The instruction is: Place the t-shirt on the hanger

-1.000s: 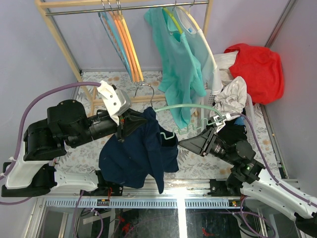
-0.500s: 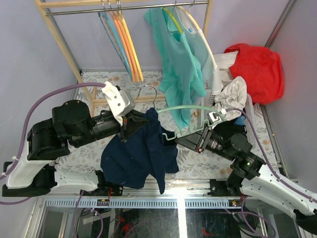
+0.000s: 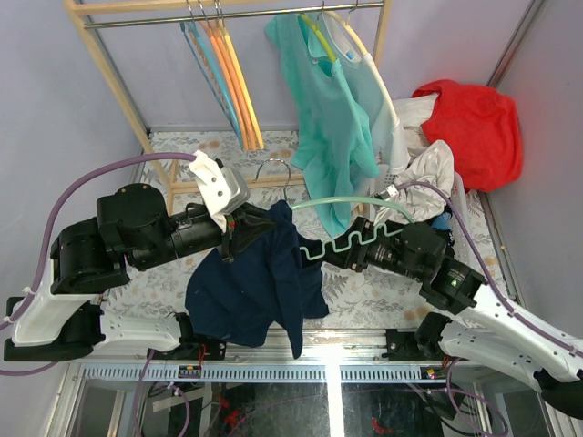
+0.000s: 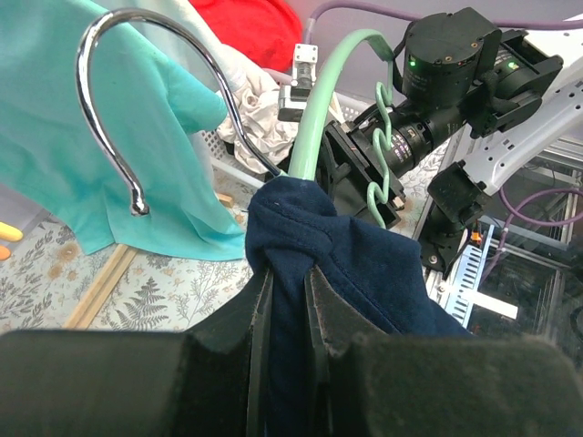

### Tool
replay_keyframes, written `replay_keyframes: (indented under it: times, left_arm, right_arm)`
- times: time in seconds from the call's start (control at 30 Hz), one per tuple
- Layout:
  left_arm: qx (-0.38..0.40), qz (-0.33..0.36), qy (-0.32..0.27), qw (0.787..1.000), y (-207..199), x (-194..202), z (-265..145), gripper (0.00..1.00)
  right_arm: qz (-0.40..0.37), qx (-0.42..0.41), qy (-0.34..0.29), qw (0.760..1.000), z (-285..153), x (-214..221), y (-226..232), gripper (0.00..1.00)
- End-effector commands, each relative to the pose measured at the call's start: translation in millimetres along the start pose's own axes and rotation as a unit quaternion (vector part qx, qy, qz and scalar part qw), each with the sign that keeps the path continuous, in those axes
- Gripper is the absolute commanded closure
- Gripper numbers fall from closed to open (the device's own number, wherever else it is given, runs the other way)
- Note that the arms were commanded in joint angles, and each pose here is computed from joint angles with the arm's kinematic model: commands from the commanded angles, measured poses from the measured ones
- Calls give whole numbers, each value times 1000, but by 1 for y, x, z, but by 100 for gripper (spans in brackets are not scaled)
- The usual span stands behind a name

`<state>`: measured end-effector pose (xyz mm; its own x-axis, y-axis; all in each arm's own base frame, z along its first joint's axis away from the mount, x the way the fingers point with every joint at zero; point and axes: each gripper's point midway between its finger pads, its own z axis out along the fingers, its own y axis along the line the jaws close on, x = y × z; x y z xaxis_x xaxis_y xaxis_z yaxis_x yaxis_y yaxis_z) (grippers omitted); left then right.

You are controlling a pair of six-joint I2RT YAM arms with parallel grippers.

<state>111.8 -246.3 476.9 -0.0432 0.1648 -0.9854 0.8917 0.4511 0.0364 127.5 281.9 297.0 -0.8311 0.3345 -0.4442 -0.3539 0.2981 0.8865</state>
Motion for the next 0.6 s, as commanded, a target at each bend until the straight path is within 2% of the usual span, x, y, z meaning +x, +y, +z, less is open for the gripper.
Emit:
replay_keyframes:
  times: [0.0,0.07,0.3,0.57]
  left_arm:
    - [4,-6,-80,997,-1,-39,0,100]
    - [5,-6,-79,997,-1,-37,1,100]
    - [9,-9,-75,997,-2,-31,-2,100]
    - [-5,-21,-85,996,4,-25,-21,100]
  right_arm:
    - [-50,18,-10,999,-4,-14,11,42]
    - [-62,28,-8,998,-4,-17,12,50]
    - [-84,49,-13,995,-3,-23,7,98]
    - [-96,63,-69,991,-29,-31,-6,100]
